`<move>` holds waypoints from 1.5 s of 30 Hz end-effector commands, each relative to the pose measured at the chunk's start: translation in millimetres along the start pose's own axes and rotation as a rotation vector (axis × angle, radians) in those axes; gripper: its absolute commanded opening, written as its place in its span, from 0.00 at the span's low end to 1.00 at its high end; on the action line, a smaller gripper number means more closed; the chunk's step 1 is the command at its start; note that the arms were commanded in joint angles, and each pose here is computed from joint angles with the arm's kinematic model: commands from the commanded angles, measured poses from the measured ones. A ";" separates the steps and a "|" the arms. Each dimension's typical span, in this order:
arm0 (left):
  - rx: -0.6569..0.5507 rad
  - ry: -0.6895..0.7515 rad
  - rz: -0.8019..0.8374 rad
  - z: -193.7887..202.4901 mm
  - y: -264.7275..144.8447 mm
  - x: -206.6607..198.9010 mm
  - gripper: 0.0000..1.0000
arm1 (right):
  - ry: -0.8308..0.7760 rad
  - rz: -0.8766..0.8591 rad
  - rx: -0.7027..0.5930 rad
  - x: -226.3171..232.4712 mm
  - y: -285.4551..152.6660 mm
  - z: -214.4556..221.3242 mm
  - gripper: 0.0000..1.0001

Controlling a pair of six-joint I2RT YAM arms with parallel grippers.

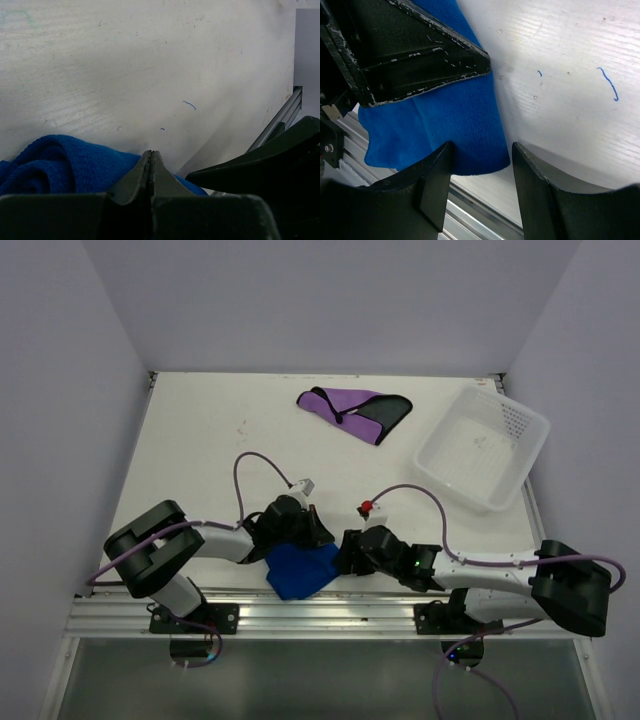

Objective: Roll the towels
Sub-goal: Roll the towel

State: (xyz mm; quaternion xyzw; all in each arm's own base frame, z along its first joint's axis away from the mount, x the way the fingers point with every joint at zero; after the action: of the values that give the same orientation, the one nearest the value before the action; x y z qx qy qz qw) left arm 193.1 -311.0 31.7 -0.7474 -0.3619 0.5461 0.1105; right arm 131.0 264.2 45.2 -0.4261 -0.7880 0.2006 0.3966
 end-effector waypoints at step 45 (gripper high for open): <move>-0.214 0.235 -0.292 -88.4 -35.6 -27.9 0.00 | -0.495 0.499 -0.159 13.7 -17.9 -6.5 0.00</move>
State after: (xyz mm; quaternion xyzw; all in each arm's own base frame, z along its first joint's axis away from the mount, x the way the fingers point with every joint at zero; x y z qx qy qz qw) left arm 240.8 -285.4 80.0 -0.7441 -0.4957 0.4151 0.1682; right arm 107.0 280.4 54.6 -0.5153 -0.7724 0.3373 0.1552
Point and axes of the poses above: each gripper's point midway between its finger pads, its own y axis out along the fingers, its own x axis along the line the jaws close on, z = x × y, the point moved 1 cm from there along -y, back along the fingers, and after that the axes turned 5 degrees about -y, right-handed, at the moved point
